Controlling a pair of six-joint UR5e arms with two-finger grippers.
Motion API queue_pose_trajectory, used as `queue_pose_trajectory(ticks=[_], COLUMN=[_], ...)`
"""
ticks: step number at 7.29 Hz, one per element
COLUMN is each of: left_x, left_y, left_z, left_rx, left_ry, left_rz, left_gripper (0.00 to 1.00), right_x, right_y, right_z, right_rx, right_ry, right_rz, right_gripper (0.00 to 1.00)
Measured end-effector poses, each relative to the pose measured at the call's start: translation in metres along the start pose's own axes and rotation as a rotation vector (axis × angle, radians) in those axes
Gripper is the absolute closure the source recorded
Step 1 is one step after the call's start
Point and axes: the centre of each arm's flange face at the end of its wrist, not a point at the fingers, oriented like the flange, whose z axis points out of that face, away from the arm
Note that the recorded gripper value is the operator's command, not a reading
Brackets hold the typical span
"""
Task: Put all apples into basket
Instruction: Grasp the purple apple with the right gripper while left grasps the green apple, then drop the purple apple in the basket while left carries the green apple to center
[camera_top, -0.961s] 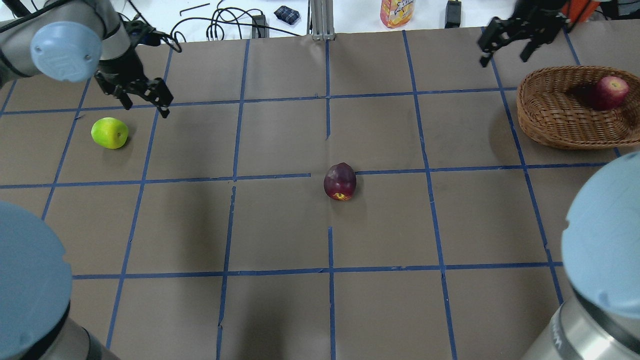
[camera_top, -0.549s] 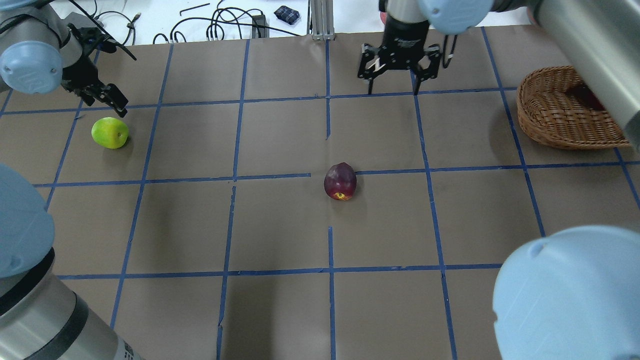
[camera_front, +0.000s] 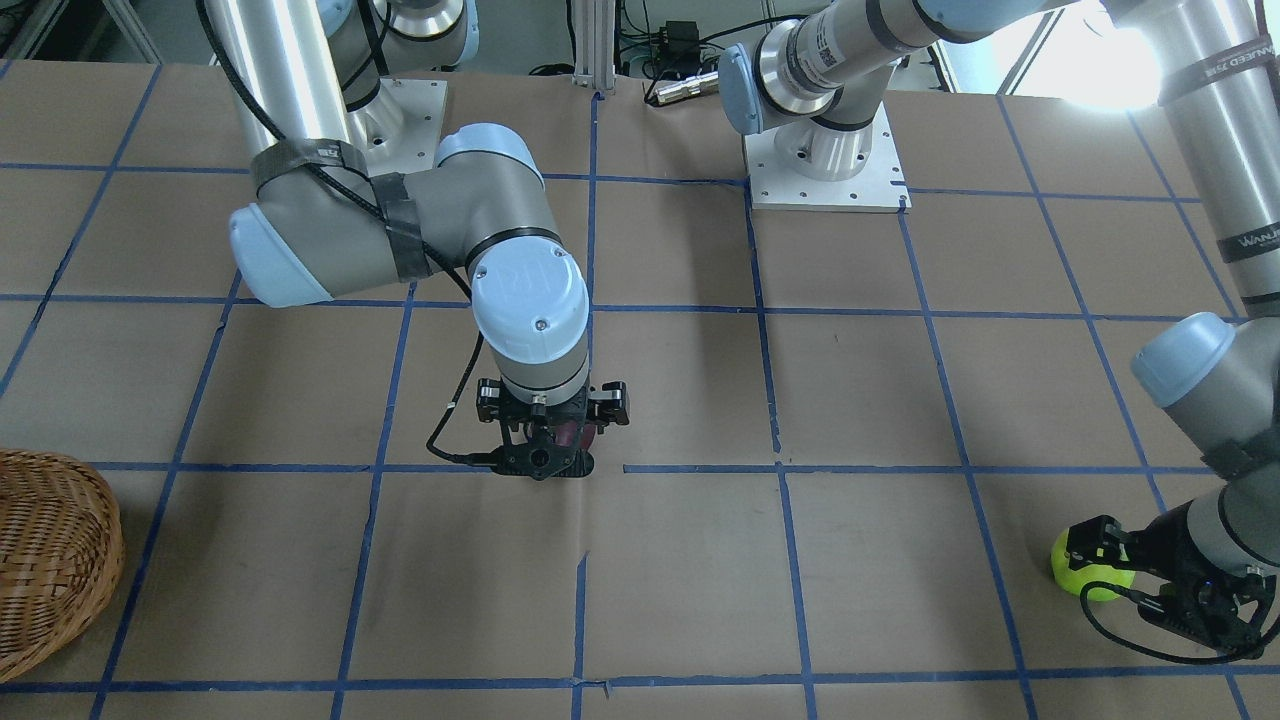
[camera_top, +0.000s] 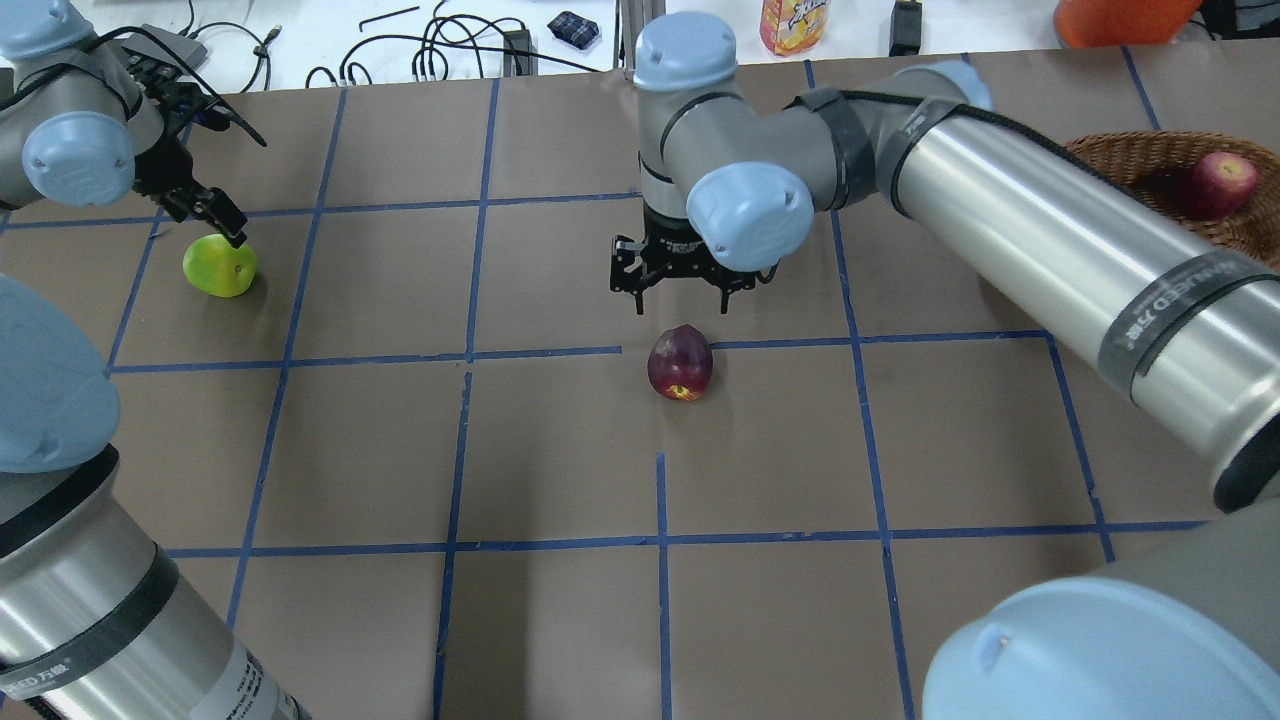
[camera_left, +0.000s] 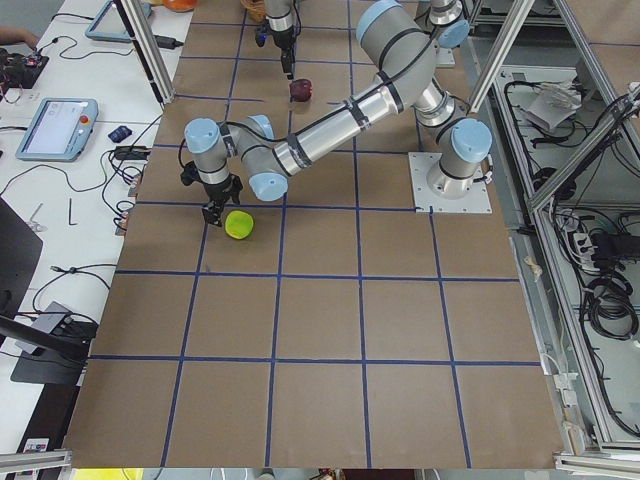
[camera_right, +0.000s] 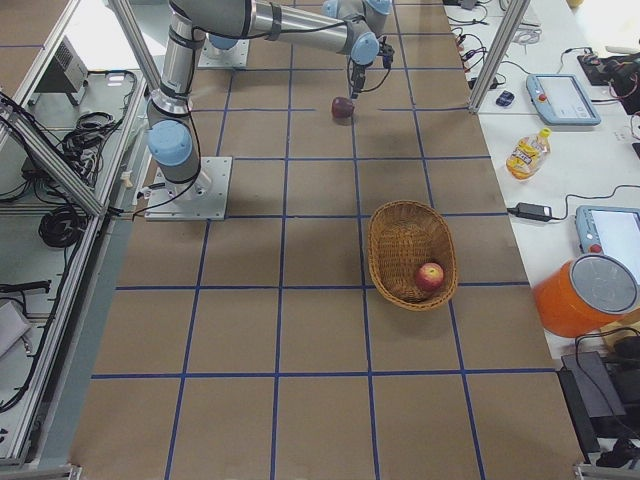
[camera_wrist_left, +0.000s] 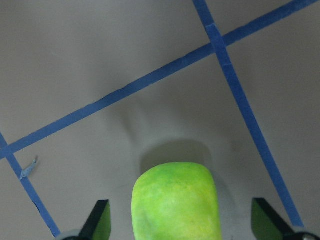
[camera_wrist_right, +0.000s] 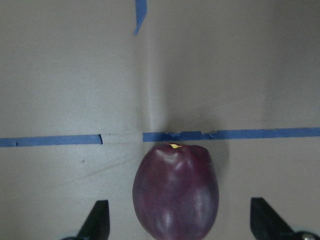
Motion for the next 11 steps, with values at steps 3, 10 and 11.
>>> queue_pose_trajectory(ticks=[3,10,11], left_x=[-0.004,0.128,0.182], left_y=[0.002,-0.035,-0.046], left_z=[0.026,-0.05,-0.051], left_rx=[0.005,-0.079,-0.101], left_ry=[0.022,0.245,0.292], left_rz=[-0.015,-0.136,-0.184], left_gripper=[0.24,1.0,1.0], right_x=[0.004,0.058,0.113], right_y=[0.022,0.009,-0.009], right_z=[0.048,0.007,-0.022], right_rx=[0.014,0.129,0.162], right_ry=[0.015,-0.008,-0.024], right_rz=[-0.016,0.007,0.072], right_gripper=[0.0,0.51,0.51])
